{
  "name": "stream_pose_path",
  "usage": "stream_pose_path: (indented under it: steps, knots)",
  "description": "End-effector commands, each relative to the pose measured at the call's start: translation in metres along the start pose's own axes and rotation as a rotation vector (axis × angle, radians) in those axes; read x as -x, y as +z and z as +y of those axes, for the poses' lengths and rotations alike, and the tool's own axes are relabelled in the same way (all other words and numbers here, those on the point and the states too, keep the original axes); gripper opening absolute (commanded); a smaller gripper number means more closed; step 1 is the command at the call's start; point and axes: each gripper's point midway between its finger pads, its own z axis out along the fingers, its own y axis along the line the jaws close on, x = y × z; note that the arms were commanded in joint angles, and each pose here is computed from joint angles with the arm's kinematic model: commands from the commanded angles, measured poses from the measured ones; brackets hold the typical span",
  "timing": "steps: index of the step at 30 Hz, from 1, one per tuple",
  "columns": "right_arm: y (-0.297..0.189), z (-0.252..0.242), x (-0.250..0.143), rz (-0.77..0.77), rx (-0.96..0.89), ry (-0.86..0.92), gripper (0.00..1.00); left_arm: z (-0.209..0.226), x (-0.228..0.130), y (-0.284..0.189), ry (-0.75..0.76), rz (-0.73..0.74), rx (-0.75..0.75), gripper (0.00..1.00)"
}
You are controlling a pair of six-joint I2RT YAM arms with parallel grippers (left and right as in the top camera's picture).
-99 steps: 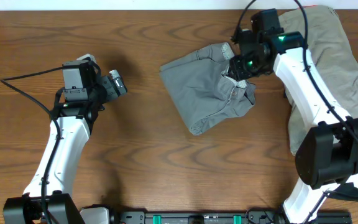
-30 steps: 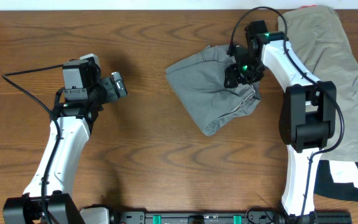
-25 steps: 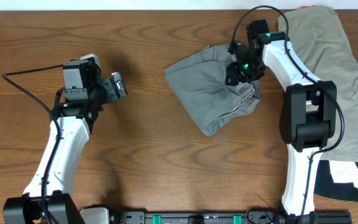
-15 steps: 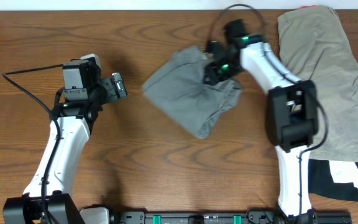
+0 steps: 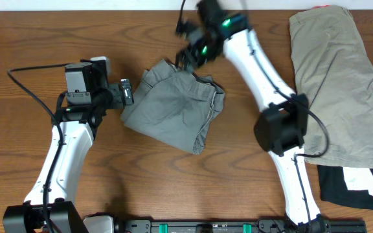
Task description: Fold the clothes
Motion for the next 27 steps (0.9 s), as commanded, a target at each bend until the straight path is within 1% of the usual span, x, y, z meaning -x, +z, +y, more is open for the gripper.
stream_pose_path:
  steps: [1, 4, 8, 12, 15, 18, 20, 21, 22, 23, 24, 27]
  knots:
    - [-0.076, -0.038, 0.032, -0.149, -0.125, 0.076, 0.83, -0.026, -0.001, -0.003, 0.148, 0.003, -0.131, 0.96]
    - [-0.117, -0.070, 0.031, -0.200, -0.182, 0.145, 0.84, -0.049, -0.009, -0.002, 0.231, 0.025, -0.177, 0.95]
    - [-0.142, -0.110, 0.006, -0.181, -0.221, 0.258, 0.84, -0.089, -0.021, 0.001, 0.353, 0.043, -0.219, 0.92]
    - [-0.154, -0.135, -0.024, -0.125, -0.236, 0.352, 0.84, -0.127, -0.036, 0.001, 0.455, 0.058, -0.223, 0.92]
    - [-0.157, -0.141, -0.036, -0.099, -0.237, 0.386, 0.84, -0.148, -0.045, 0.004, 0.494, 0.057, -0.186, 0.93]
    - [-0.157, -0.141, -0.040, -0.085, -0.234, 0.397, 0.83, -0.177, -0.059, 0.007, 0.543, 0.060, -0.226, 0.93]
    - [-0.157, -0.140, -0.041, -0.082, -0.232, 0.398, 0.69, -0.195, -0.072, 0.012, 0.574, 0.080, -0.253, 0.91]
    - [-0.156, -0.140, -0.041, -0.081, -0.232, 0.397, 0.65, -0.200, -0.078, 0.015, 0.586, 0.095, -0.260, 0.88]
    - [-0.156, -0.139, -0.041, -0.079, -0.230, 0.396, 0.57, -0.204, -0.084, 0.019, 0.600, 0.111, -0.259, 0.84]
    - [-0.155, -0.138, -0.041, -0.077, -0.228, 0.396, 0.52, -0.205, -0.090, 0.025, 0.614, 0.128, -0.241, 0.80]
    - [-0.155, -0.137, -0.041, -0.074, -0.227, 0.395, 0.49, -0.202, -0.095, 0.032, 0.626, 0.143, -0.210, 0.79]
    - [-0.152, -0.133, -0.041, -0.064, -0.221, 0.393, 0.49, -0.187, -0.105, 0.052, 0.645, 0.186, -0.119, 0.79]
